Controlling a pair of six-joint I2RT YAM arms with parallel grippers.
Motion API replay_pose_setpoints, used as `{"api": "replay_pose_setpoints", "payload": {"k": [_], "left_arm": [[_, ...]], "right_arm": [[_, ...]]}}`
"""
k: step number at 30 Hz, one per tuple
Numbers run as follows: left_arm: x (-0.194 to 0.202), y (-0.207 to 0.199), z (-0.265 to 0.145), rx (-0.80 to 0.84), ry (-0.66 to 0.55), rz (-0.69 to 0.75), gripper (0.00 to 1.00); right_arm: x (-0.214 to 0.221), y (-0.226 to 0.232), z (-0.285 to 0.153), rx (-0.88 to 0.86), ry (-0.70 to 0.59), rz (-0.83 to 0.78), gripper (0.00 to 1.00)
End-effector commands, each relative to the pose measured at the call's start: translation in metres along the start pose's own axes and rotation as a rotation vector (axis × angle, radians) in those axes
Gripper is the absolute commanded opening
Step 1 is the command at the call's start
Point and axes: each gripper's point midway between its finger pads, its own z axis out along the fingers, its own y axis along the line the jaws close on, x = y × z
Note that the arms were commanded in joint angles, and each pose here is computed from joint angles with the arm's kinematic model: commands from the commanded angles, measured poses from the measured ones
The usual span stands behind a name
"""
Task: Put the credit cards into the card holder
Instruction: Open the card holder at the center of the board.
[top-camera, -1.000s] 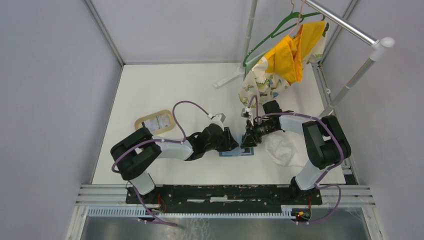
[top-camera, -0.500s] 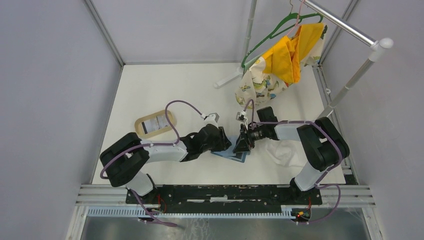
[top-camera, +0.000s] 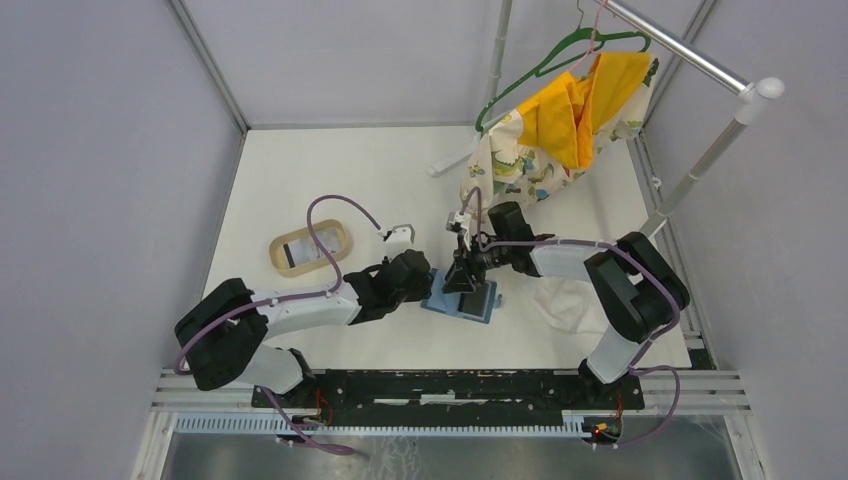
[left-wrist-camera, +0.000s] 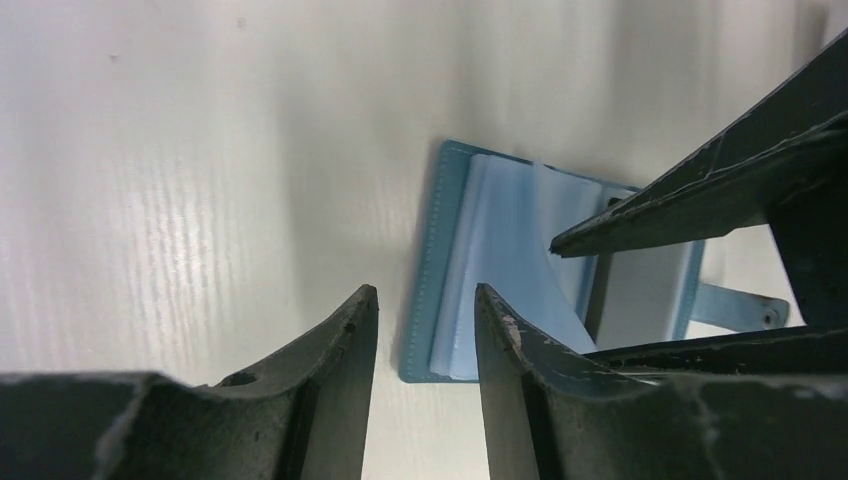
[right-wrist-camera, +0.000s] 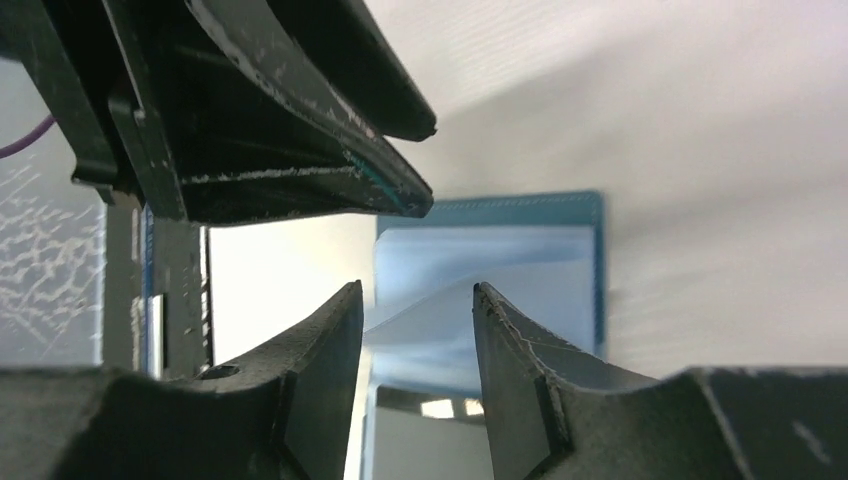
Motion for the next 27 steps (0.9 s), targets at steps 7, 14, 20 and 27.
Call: {"api": "replay_pose_setpoints", "payload": {"k": [7,14,20,27], "left_arm": [[0.007,0.032,0.019,-0.103,0.021,0.029,0.39],[0.024,0.030,0.026,-0.075,0.082,0.036,0.32],[0.037,0.019,0.024,0.010,0.120,-0.003,0.29],[0.040,0.012,0.016,0.071,0.129,-0.035,0.25]], "right_arm": [[-0.011,-0.018,0.022,0.058,0.069,-0.096,0.56],[-0.024,-0.011,0.011,0.064,0.071,-0.221,0.55],[-0.014,0.009,0.010,-0.052,0.099,-0.242,0.54],[-0.044,0.027,-0.017,-0.007,0.072,-0.539,0.48]]}}
